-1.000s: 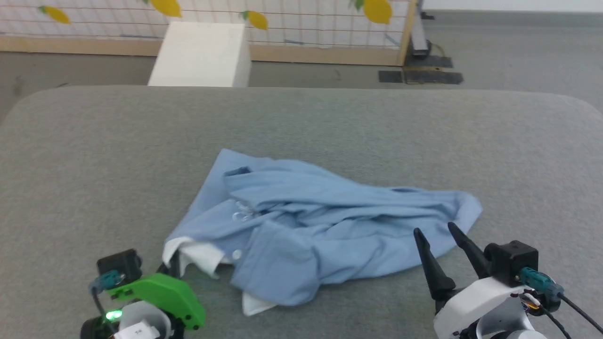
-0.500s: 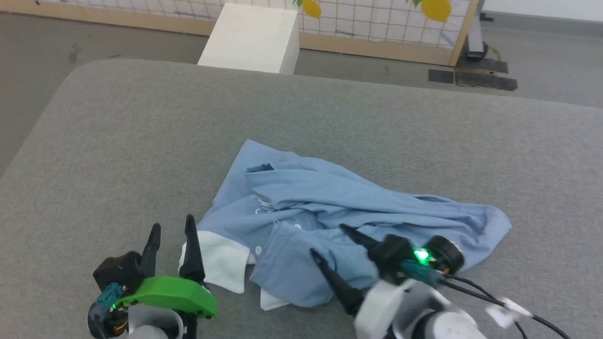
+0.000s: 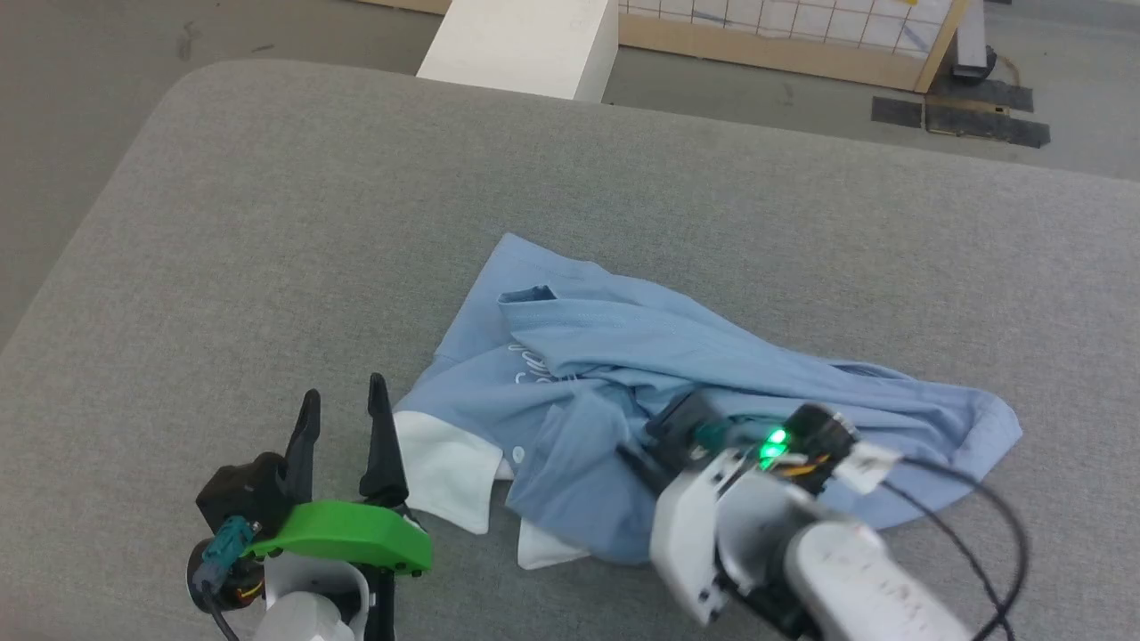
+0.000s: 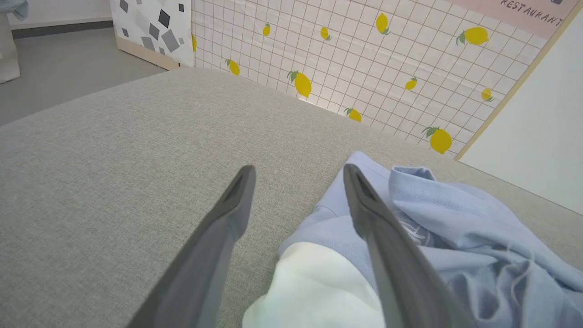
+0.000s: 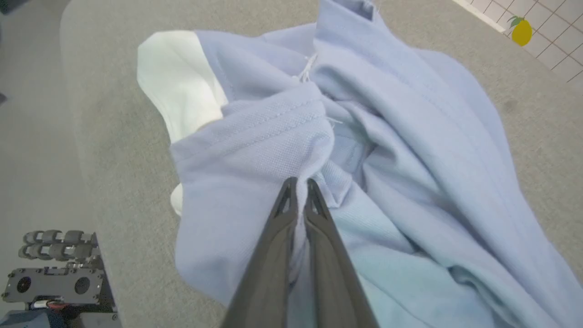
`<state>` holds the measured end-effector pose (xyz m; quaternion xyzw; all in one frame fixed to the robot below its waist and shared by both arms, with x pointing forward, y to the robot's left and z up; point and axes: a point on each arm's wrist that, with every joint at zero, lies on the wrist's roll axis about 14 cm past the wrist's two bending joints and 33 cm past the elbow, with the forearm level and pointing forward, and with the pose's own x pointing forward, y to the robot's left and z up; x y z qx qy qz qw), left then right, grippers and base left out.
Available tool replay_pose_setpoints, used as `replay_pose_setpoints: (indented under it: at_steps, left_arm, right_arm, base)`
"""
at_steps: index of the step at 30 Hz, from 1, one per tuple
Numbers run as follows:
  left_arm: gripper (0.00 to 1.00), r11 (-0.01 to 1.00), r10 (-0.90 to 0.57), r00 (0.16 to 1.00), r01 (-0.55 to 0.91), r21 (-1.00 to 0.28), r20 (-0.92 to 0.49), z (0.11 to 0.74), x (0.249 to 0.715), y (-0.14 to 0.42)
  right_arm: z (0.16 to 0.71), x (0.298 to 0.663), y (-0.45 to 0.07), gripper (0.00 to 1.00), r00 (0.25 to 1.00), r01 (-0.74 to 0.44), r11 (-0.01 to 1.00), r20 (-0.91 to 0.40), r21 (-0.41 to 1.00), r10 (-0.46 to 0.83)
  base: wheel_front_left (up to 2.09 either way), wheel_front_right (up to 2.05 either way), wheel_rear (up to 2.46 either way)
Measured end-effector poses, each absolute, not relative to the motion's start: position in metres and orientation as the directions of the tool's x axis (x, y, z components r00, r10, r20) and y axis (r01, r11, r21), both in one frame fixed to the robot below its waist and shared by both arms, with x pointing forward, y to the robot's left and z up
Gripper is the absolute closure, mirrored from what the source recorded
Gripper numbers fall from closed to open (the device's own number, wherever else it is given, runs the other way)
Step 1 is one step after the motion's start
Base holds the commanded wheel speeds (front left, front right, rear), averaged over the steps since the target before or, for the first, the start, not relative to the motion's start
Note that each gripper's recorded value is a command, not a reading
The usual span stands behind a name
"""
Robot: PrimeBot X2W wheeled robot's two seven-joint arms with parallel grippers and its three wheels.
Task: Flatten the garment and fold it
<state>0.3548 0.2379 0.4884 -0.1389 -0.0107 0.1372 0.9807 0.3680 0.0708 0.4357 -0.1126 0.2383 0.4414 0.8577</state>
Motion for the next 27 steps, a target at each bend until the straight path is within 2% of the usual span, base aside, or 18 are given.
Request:
replay_pose_setpoints:
  at_steps: [4, 7, 11, 14, 17, 19, 22, 26, 27]
  left_arm:
    - [0.00, 0.925, 0.274, 0.962, -0.269, -0.267, -0.020, 0.486, 0.354, 0.239]
    - [0.00, 0.927, 0.268, 0.963, -0.264, -0.268, -0.021, 0.485, 0.355, 0.238]
    - [0.00, 0.931, 0.251, 0.968, -0.246, -0.271, -0.017, 0.485, 0.358, 0.234]
    - [0.00, 0.933, 0.234, 0.972, -0.229, -0.277, -0.014, 0.485, 0.361, 0.230]
    - [0.00, 0.938, 0.210, 0.978, -0.207, -0.278, -0.019, 0.483, 0.365, 0.223]
    - [0.00, 0.942, 0.190, 0.982, -0.189, -0.279, -0.023, 0.481, 0.368, 0.217]
    - [0.00, 0.946, 0.157, 0.987, -0.159, -0.282, -0.032, 0.477, 0.373, 0.208]
    - [0.00, 0.951, 0.108, 0.993, -0.115, -0.287, -0.043, 0.473, 0.378, 0.193]
    - [0.00, 0.952, 0.096, 0.994, -0.105, -0.287, -0.044, 0.472, 0.379, 0.190]
  right_arm:
    - [0.472, 0.404, 0.051, 1.00, 0.626, -0.723, 0.689, -0.372, 0.054, 0.686]
    - [0.495, 0.428, 0.011, 1.00, 0.750, -0.603, 0.794, -0.279, 0.082, 0.599]
    - [0.497, 0.437, -0.072, 1.00, 0.887, -0.370, 0.922, -0.251, 0.117, 0.388]
    - [0.484, 0.427, -0.142, 1.00, 0.937, -0.169, 0.980, -0.291, 0.106, 0.193]
    - [0.464, 0.406, -0.216, 1.00, 0.930, 0.047, 0.996, -0.368, 0.081, -0.014]
    - [0.444, 0.386, -0.255, 1.00, 0.889, 0.175, 0.980, -0.443, 0.099, -0.114]
    - [0.419, 0.359, -0.291, 1.00, 0.821, 0.304, 0.947, -0.533, 0.108, -0.202]
    - [0.400, 0.332, -0.310, 1.00, 0.757, 0.394, 0.911, -0.605, 0.125, -0.245]
    - [0.397, 0.328, -0.313, 0.95, 0.749, 0.408, 0.904, -0.614, 0.130, -0.249]
  base:
    - [0.00, 0.00, 0.00]
    - [0.00, 0.00, 0.00]
    - [0.00, 0.00, 0.00]
    - [0.00, 0.00, 0.00]
    - [0.00, 0.00, 0.00]
    - [0.00, 0.00, 0.00]
    - [0.00, 0.00, 0.00]
    - [0.00, 0.00, 0.00]
    - [0.00, 0.00, 0.00]
